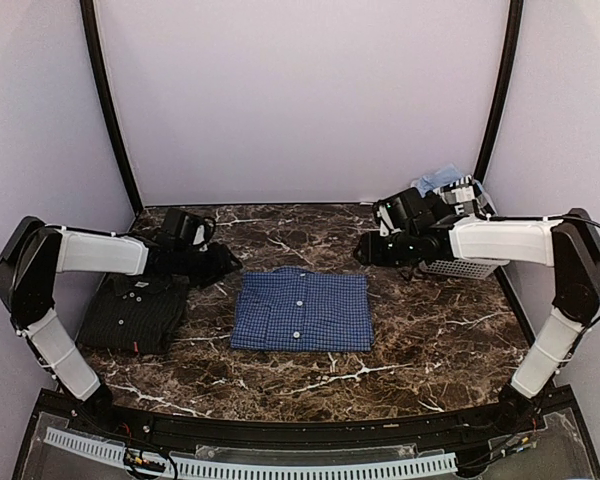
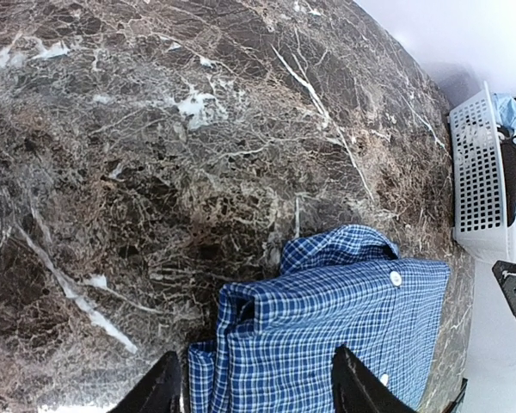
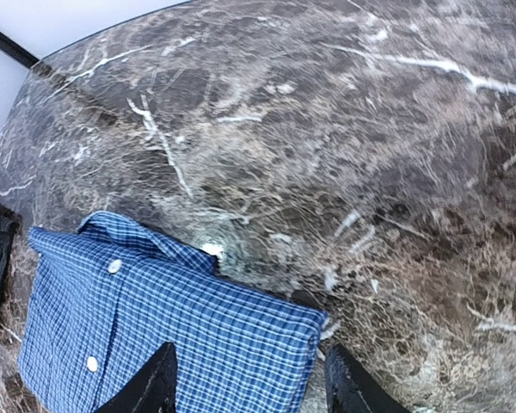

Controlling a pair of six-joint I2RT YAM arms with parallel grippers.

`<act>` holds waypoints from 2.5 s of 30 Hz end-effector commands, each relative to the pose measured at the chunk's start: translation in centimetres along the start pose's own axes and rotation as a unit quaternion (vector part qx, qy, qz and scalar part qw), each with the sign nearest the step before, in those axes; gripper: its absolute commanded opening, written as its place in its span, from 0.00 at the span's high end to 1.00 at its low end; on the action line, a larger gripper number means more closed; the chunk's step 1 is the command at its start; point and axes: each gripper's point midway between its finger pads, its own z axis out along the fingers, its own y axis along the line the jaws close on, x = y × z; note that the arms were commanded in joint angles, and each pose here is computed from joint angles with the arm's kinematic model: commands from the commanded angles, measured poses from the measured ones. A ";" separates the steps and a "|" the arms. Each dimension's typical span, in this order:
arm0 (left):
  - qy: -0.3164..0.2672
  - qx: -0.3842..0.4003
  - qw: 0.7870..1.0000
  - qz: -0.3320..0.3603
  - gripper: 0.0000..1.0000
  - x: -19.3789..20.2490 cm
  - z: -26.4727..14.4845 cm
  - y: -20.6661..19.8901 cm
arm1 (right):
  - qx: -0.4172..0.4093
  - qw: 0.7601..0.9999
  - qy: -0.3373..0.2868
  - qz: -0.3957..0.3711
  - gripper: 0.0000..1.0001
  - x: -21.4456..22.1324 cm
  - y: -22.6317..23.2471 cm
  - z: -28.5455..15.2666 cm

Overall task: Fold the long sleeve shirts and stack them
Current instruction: Fold the 2/3-rectangle-folded shirt at the center of the board, then pick up the square-folded shirt from the center of the board.

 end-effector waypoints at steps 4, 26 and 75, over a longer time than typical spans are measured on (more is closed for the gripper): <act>0.003 0.022 0.998 0.058 0.54 1.3 -2.2 -4.6 | -0.003 0.998 0.029 -0.062 0.51 1.8 3.0 0.9; 0.083 -0.055 0.994 0.050 0.88 2.3 6.7 0.4 | -0.005 0.995 0.098 -0.030 0.62 4.0 0.6 8.3; 0.094 -0.038 0.993 0.058 0.44 4.9 -2.6 1.6 | 0.045 0.995 0.081 -0.021 0.41 6.9 2.0 0.4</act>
